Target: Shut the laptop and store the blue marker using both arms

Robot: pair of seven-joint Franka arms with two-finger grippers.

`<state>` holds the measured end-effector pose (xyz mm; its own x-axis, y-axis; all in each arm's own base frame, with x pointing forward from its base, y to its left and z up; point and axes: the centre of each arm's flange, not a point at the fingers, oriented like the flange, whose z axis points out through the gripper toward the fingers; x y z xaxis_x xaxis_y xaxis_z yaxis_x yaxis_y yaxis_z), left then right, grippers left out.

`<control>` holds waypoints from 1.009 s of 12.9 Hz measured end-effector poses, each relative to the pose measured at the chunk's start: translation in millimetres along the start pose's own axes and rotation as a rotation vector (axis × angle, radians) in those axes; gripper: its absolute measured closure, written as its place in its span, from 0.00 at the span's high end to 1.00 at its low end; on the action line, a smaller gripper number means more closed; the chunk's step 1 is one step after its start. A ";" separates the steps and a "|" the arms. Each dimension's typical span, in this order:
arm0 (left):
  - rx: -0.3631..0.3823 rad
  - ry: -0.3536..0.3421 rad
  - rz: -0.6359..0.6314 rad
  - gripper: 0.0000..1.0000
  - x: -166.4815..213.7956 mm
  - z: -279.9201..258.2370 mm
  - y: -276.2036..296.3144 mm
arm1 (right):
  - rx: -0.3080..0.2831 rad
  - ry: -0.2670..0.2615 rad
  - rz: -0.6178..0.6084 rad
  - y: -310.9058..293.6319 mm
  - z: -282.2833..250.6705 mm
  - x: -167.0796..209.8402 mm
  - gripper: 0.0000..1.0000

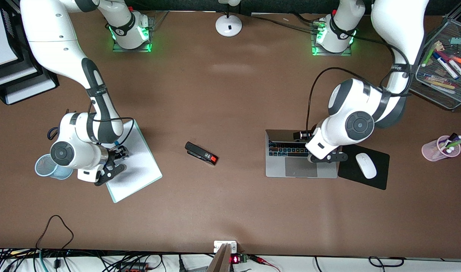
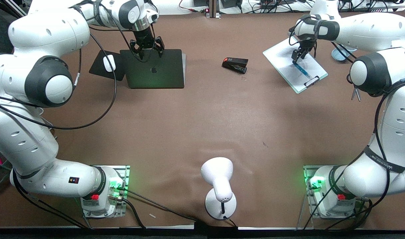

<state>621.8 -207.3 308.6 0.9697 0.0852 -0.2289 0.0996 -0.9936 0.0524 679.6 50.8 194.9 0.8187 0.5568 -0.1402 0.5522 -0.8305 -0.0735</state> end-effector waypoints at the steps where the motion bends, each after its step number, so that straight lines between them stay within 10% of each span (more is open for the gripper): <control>1: -0.014 0.025 -0.004 1.00 7.8 3.7 -0.9 | -0.001 0.002 0.001 1.1 -1.6 -0.2 0.67; 13: -0.090 0.135 -0.010 1.00 60.1 84.1 -2.7 | 0.038 -0.057 -0.032 -5.9 5.4 -5.7 0.60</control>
<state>661.1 -205.8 212.9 0.9890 0.1106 -0.0978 0.1237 -0.9825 0.1393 670.8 52.5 190.8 0.7898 0.5820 -0.1934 0.5707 -0.8130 -0.1159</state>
